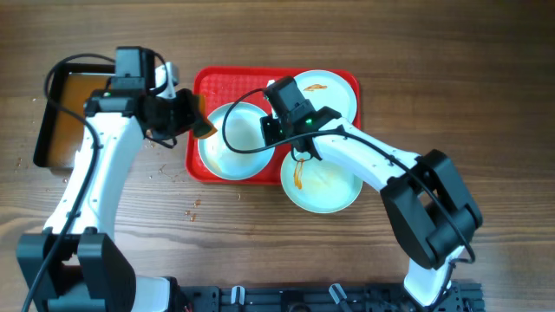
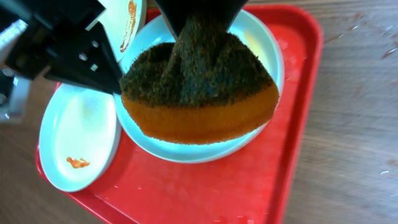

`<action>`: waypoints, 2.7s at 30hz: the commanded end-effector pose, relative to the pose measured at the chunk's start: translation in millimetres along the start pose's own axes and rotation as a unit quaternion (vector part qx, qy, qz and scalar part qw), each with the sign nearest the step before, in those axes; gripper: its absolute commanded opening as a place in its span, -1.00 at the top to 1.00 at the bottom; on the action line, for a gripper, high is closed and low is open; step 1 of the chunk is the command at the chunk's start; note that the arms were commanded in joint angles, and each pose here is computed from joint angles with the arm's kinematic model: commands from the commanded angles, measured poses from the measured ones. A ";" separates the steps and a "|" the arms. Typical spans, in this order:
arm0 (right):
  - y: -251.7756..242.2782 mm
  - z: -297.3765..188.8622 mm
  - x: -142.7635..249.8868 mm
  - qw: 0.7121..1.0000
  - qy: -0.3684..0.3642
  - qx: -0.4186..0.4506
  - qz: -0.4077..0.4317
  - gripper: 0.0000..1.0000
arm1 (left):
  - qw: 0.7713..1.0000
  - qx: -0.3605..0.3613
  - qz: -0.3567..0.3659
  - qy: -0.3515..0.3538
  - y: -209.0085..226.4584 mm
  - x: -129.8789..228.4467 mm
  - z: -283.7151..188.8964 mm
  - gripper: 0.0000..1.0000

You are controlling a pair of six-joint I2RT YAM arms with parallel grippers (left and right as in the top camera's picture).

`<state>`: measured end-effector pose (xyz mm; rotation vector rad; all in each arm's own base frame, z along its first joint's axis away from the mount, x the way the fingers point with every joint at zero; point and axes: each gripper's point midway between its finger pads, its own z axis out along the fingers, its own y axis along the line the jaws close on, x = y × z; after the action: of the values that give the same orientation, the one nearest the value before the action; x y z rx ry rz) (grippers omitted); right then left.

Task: Clean dirty plates on tray and stack at the side
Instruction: 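Lower the plate and scrub it again with the left-held sponge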

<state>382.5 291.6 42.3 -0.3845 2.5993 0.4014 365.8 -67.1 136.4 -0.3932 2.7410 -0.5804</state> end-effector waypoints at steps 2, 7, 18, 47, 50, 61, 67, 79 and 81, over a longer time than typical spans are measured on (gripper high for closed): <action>-2.1 21.0 12.6 1.000 0.018 -0.003 0.018 0.91 | 0.998 -0.002 0.020 0.058 -6.7 19.4 40.5 0.92; -10.3 20.8 9.7 0.999 0.015 0.004 0.032 0.91 | 0.993 -0.024 0.006 0.115 9.0 36.6 77.8 0.92; -14.7 20.4 8.9 0.999 0.020 -0.005 0.049 0.91 | 0.989 -0.036 -0.002 0.142 27.7 43.7 121.8 0.92; -13.5 20.3 9.1 0.999 0.021 -0.008 0.049 0.91 | 0.977 -0.144 0.006 0.155 31.8 50.7 103.3 0.92; -13.7 20.3 9.8 0.999 0.023 -0.008 0.049 0.91 | 0.984 -0.135 0.020 0.117 35.9 42.0 120.7 0.92; -13.8 20.3 10.0 0.999 0.023 -0.007 0.049 0.91 | 0.961 -0.272 0.054 -0.009 74.8 -4.0 96.8 0.92; -12.2 20.2 10.5 0.998 0.025 -0.012 0.048 0.91 | 0.934 -0.335 0.084 -0.088 64.0 -23.7 57.6 0.92; -3.8 20.1 22.2 0.997 0.052 -0.038 0.034 0.31 | 0.986 -0.151 -0.013 -0.065 22.2 -14.8 31.1 0.92; -0.8 25.7 26.4 0.997 0.064 -0.049 0.020 0.21 | 0.986 -0.154 -0.013 -0.060 23.6 -12.1 31.0 0.92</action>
<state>375.0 290.5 19.6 -0.3476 2.6946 0.5082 386.7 -48.4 102.5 -0.5111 2.6986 -0.0878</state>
